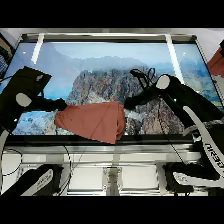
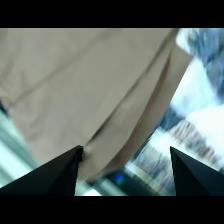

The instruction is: Fold the clothes and pants, and hang the long-sleeved shirts on hangers.

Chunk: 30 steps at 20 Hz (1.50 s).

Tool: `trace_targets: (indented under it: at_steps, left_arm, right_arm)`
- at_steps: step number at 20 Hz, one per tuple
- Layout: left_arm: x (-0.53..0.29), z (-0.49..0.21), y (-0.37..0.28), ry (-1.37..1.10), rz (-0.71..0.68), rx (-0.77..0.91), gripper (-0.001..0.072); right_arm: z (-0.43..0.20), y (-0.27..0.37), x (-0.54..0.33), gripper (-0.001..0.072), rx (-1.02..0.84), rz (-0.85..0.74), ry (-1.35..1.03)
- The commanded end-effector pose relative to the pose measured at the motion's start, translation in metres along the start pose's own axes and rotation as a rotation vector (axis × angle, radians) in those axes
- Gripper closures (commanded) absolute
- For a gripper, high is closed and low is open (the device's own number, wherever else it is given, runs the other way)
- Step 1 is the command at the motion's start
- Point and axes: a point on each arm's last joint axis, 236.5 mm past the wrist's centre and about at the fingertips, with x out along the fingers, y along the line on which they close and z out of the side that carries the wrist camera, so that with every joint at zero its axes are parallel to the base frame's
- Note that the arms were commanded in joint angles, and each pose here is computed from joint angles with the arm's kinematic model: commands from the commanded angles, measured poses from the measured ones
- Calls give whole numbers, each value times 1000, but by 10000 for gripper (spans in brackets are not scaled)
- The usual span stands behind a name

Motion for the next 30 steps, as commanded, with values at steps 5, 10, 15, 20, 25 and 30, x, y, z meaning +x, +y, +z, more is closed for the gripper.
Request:
trace_targets:
  at_steps: [5, 10, 15, 20, 25, 30]
  left_arm:
    - [-64, 13, 57, -130, 243, 35, 13]
    - [-74, 5, 67, -121, 261, -3, 14]
    - [-74, 4, 67, -117, 260, -3, 14]
    - [-74, 4, 67, -117, 260, -3, 15]
    - [-74, 4, 67, -117, 260, -3, 15]
    - [-74, 2, 67, -106, 258, -5, 15]
  right_arm:
    - [-41, -10, 47, 22, 222, 116, 75]
    - [-43, -2, 96, 22, 333, 271, 126]
    - [-46, 6, 115, 31, 375, 363, 153]
    - [-39, 20, 127, 60, 351, 383, 160]
    - [-30, 53, 151, 285, 283, 397, 211]
    - [5, 65, 140, 703, 222, 408, 149]
